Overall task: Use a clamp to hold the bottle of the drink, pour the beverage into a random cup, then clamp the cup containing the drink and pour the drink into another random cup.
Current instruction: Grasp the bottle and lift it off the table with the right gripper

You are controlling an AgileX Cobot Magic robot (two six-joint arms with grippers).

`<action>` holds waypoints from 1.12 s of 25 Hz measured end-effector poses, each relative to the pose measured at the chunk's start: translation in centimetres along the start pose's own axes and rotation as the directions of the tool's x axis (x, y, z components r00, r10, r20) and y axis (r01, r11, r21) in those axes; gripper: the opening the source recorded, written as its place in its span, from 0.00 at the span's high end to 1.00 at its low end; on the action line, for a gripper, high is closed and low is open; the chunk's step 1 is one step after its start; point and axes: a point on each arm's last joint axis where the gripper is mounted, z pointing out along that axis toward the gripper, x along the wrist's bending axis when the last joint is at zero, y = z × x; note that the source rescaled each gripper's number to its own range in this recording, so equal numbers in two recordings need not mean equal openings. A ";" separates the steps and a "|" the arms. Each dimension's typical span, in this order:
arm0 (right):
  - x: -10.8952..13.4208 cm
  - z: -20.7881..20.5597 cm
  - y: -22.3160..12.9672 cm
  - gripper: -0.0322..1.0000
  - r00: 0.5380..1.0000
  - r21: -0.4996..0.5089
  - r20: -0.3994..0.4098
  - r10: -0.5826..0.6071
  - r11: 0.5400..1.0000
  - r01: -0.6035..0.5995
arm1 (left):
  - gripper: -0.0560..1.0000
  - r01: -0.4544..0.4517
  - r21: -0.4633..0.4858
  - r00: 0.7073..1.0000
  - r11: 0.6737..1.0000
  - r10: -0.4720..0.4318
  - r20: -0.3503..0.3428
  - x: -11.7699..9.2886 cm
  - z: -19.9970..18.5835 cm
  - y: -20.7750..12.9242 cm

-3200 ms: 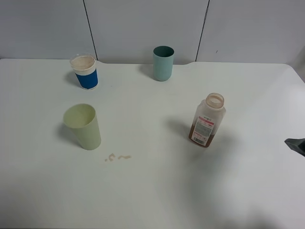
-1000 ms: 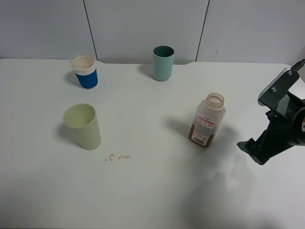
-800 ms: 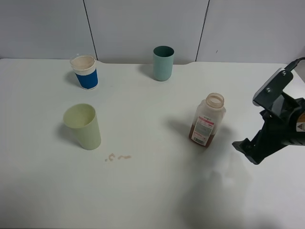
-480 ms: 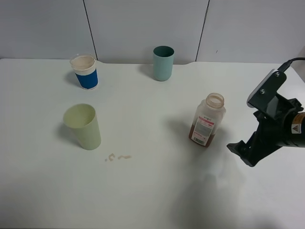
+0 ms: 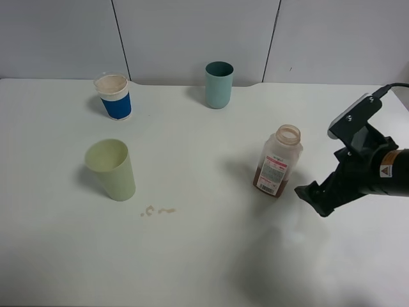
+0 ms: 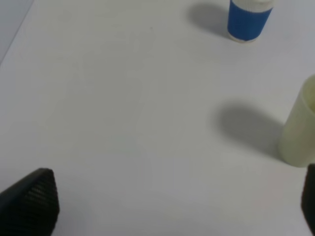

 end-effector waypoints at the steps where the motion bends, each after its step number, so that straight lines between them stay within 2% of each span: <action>1: -0.1 0.0 0.2 0.00 1.000 -0.025 0.005 0.028 0.999 -0.028 | 0.00 0.000 0.000 1.000 1.000 0.000 0.000 0.0 0.0 0.0; 5: -0.1 0.0 0.8 0.00 0.990 -0.089 0.002 0.142 0.986 -0.141 | 0.00 0.000 0.000 1.000 1.000 0.000 0.000 0.0 0.0 0.0; 8: 0.3 -0.1 0.3 0.00 0.961 -0.131 -0.026 0.274 0.952 -0.275 | 0.00 0.000 0.000 1.000 1.000 0.000 0.000 0.0 0.0 0.0; 11: 0.9 -0.3 -0.6 0.00 0.933 -0.181 -0.064 0.354 0.915 -0.360 | 0.00 0.000 0.000 1.000 1.000 0.000 0.000 0.0 0.0 0.0; 14: 1.1 -0.4 -0.5 0.00 0.931 -0.216 -0.083 0.355 0.906 -0.364 | 0.00 0.000 0.000 1.000 1.000 0.000 0.000 0.0 0.0 0.0; 17: 1.1 -0.4 -0.6 0.00 0.931 -0.210 -0.085 0.355 0.907 -0.365 | 0.00 0.000 0.000 1.000 1.000 0.000 0.000 0.0 0.0 0.0; 22: 1.2 -0.3 -1.0 0.00 0.934 -0.162 -0.076 0.350 0.920 -0.358 | 0.00 0.000 0.000 1.000 1.000 0.000 0.000 0.0 0.0 0.0; 28: 1.6 -0.2 -1.6 0.00 0.959 -0.103 -0.085 0.269 0.955 -0.277 | 0.00 0.000 0.000 1.000 1.000 0.000 0.000 0.0 0.0 0.0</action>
